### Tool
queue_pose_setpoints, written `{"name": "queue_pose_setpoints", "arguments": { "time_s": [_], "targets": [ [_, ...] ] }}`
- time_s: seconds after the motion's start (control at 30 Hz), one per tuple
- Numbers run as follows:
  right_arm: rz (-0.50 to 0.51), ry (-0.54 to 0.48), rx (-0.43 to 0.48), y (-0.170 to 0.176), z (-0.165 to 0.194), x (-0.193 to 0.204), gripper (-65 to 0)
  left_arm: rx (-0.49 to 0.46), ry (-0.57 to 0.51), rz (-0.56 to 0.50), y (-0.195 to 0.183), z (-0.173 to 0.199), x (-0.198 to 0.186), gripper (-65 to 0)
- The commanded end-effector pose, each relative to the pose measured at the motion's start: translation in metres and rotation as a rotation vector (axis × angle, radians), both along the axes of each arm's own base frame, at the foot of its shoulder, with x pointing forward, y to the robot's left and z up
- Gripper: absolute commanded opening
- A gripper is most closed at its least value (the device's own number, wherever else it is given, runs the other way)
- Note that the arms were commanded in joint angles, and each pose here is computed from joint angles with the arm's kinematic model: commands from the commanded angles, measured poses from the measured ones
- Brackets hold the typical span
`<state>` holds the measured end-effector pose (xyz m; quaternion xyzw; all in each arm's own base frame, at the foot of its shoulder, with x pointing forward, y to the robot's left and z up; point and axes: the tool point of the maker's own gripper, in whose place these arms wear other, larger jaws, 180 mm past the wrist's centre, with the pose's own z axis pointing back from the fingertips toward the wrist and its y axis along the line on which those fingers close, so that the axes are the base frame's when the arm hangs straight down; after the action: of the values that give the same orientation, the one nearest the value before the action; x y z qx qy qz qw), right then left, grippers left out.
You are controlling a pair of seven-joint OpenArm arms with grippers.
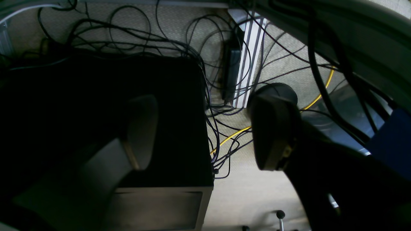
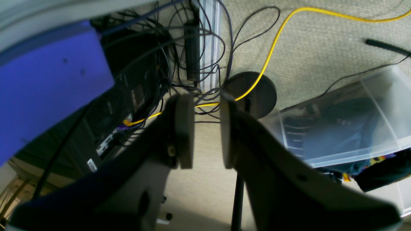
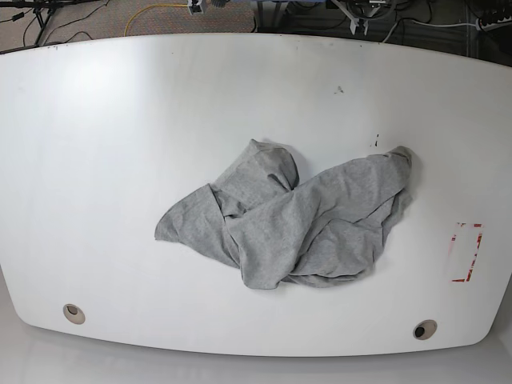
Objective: Fold the T-shirt properly
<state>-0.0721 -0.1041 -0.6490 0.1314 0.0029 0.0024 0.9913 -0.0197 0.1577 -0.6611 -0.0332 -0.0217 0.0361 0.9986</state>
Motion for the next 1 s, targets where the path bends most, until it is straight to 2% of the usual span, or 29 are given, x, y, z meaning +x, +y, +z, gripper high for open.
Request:
{"name": "queue_pose_setpoints", "arguments": {
  "time_s": [0.0,0.97],
  "targets": [
    [-0.002,-0.002,0.001,-0.0001,-0.0001,0.0016,-51.4,0.0,-0.005,0.0,0.0025,0.0005,-0.0013,-21.8],
    [0.002,0.005,0.004,0.0012,0.0,-0.0003,-51.5,0.014,-0.024,0.006,0.0075,0.0009,0.0058,-21.4]
  ]
}}
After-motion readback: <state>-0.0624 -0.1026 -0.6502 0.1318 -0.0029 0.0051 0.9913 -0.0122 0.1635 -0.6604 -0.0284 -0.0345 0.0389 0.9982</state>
